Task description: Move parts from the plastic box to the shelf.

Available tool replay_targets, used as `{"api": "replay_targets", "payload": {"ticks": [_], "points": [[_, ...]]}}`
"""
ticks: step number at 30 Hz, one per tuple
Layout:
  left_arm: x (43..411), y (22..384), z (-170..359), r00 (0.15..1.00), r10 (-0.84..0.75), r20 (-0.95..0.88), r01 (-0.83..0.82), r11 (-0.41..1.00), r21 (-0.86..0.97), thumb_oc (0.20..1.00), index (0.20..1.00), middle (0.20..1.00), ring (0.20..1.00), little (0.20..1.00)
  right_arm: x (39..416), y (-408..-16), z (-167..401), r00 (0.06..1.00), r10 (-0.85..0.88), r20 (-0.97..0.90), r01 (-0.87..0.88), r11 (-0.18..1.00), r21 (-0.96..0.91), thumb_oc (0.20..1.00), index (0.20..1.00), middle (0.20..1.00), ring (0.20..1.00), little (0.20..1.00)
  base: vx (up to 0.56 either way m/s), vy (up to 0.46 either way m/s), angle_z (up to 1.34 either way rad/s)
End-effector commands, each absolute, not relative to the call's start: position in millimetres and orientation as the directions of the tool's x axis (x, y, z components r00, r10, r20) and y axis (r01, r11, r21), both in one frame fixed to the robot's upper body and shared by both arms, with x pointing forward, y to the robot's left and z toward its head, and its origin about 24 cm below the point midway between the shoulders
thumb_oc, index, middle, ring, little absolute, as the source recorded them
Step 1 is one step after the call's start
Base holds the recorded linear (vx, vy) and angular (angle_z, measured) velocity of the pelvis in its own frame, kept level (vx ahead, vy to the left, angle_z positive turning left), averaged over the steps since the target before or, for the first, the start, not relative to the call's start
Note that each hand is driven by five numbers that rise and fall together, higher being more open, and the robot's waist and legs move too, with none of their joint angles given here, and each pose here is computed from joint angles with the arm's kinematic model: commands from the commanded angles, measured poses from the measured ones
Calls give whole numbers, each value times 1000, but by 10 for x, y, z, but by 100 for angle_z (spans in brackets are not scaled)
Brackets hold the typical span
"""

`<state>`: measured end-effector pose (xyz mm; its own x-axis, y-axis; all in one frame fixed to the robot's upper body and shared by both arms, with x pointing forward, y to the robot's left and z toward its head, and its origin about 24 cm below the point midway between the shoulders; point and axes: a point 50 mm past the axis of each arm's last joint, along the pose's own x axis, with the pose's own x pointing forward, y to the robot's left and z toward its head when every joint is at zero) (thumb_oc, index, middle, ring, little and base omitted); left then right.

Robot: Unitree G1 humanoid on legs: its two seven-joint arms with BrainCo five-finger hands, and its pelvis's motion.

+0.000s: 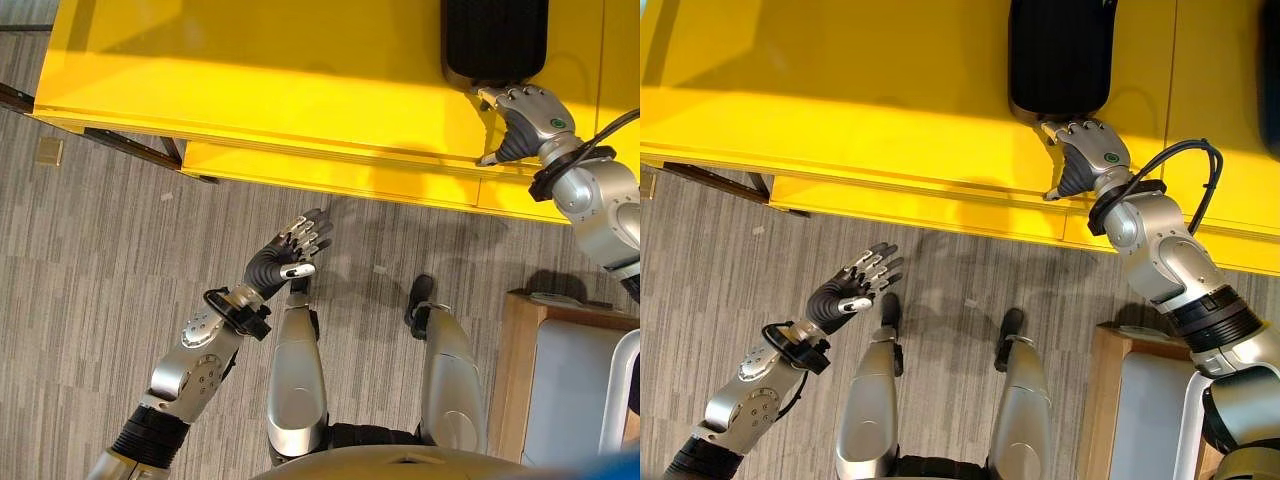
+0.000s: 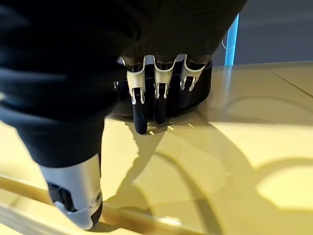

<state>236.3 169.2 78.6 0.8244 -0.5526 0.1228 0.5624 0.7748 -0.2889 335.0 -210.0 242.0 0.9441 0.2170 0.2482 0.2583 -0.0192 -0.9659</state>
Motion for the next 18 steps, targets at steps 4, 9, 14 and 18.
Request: {"api": "replay_targets", "payload": {"ticks": [4, 9, 14, 18], "points": [[2219, 1588, 883, 766, -615, 188, 642, 720, -263, 1000, 1000, 1000, 1000, 1000, 3446, -1979, 2480, 934, 231, 272, 277, 11, -961, 1000, 1000, 1000, 1000, 1000, 0, 0, 0], [2229, 1550, 882, 762, -620, 186, 647, 714, -267, 1000, 1000, 1000, 1000, 1000, 3485, -1903, 2537, 931, 238, 277, 278, 27, -960, 1000, 1000, 1000, 1000, 1000, 0, 0, 0], [2202, 1557, 876, 765, -611, 202, 643, 713, -280, 1000, 1000, 1000, 1000, 1000, 3409, -1963, 2411, 947, 217, 238, 214, 126, -969, 1000, 1000, 1000, 1000, 1000, -16, 57, 1], [2185, 1595, 905, 778, -586, 228, 629, 725, -282, 1000, 1000, 1000, 1000, 1000, 3135, -1912, 2201, 926, 317, 204, 118, 270, -956, 1000, 1000, 1000, 1000, 1000, -27, 75, 3]]}}
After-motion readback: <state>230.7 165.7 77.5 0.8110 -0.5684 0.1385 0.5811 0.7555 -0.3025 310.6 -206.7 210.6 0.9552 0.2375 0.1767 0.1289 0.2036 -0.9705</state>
